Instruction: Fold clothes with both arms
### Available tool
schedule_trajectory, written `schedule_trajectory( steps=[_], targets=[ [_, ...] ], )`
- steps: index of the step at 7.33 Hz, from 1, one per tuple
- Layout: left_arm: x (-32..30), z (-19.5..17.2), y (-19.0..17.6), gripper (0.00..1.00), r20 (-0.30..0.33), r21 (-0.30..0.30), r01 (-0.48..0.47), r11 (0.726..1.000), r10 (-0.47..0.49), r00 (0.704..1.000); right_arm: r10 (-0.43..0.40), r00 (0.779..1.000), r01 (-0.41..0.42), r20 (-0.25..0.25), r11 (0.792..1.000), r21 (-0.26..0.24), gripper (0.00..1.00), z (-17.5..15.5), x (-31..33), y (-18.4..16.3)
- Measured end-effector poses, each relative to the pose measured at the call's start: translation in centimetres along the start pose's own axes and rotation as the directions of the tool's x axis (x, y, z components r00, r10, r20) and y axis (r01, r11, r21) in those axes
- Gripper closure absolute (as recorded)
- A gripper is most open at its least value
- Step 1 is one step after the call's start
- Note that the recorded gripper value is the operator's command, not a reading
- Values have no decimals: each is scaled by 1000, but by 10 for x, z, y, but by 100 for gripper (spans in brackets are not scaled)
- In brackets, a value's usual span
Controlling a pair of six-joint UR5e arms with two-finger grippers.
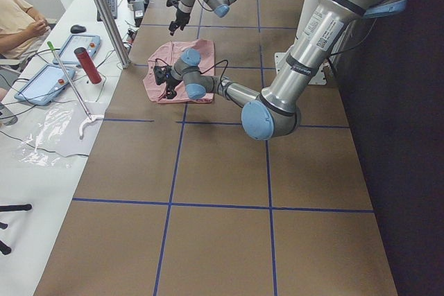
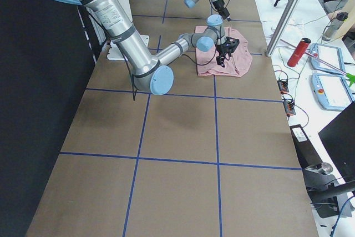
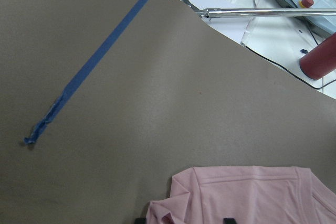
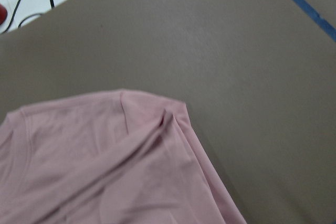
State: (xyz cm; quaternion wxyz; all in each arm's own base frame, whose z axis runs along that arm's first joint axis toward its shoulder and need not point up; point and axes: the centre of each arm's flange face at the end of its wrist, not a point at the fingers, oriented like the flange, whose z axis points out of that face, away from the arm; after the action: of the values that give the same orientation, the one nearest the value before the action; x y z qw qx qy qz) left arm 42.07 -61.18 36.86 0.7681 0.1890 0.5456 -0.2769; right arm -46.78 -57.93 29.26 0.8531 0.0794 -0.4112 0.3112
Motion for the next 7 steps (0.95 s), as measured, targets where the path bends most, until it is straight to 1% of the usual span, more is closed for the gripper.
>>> schedule_trajectory(
  steps=[1,2,3,4,5,6,7],
  targets=[
    [-5,-4,2,0,-41,-9,33,999,-33,999,-28,999,29,21,998,-48,6,-16,34,36],
    [-6,-7,3,0,-62,-13,48,999,-48,997,-31,999,32,16,995,-90,14,-22,67,67],
    [-6,-8,4,0,-71,-15,54,998,-55,996,5,1000,-6,-5,993,-115,19,-18,89,88],
    [-7,-8,4,0,-74,-16,57,998,-58,996,37,999,-40,-29,991,-126,22,-10,98,99],
    [-7,-9,5,0,-75,-16,58,998,-59,995,53,997,-59,-50,990,-126,23,0,102,103],
    [-7,-9,5,0,-76,-16,59,998,-60,995,62,996,-69,-60,990,-122,23,5,101,101],
    [-8,-9,5,0,-75,-16,57,998,-59,995,69,996,-75,-58,990,-118,25,7,95,99]
  ],
)
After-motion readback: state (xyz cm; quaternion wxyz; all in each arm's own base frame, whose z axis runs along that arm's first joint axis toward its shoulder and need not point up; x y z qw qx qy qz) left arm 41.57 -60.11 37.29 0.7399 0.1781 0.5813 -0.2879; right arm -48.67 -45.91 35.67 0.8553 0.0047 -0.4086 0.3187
